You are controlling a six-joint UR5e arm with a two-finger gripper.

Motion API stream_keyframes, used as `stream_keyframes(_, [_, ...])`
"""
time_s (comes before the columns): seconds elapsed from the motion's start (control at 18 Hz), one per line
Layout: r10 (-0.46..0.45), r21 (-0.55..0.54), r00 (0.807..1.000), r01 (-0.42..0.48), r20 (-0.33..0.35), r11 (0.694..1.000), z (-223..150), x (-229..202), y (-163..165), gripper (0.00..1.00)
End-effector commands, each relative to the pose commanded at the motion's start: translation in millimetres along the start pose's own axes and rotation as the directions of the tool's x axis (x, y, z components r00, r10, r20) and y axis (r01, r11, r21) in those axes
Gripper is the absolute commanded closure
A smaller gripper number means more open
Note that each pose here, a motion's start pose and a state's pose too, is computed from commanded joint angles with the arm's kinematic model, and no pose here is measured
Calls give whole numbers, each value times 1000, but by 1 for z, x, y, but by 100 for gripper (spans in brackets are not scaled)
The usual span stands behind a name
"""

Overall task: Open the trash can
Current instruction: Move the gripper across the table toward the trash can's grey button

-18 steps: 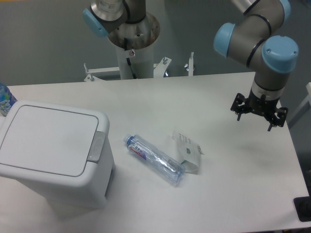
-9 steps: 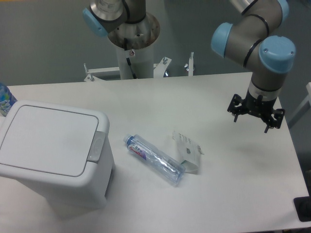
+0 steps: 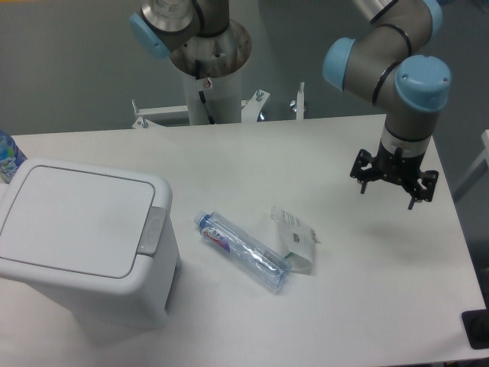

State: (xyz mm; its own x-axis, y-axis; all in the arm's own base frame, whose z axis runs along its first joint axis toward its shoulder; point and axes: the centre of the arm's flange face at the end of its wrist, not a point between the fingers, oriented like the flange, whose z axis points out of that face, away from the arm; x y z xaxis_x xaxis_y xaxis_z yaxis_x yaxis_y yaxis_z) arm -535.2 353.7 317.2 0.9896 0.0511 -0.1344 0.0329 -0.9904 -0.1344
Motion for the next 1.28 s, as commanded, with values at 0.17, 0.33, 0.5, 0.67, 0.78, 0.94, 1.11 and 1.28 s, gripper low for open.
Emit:
stream_keyframes(0.17, [-74,34,997,74,0,997,-11,3,-7,0])
stream_keyframes(0.33, [-96,82,995,97,-11,992,-24,8,-13,0])
stream_keyframes(0.5, [-135,124,991,136,-13,983,-40,18,-32,0])
stream_keyframes(0.67, [-190,184,981,193,-32,964,-57,31,-65,0])
stream_keyframes(0.78, [-234,222,971,238,-49,945,-71,39,-87,0])
stream_keyframes(0.94, [-293,307,948,318,-124,897,-92,44,-113,0])
stream_keyframes(1.11, [-353,371,910,412,-217,833,-114,46,-130,0])
stream_keyframes(1.28, [-405,385,871,487,-276,784,-132,59,-152,0])
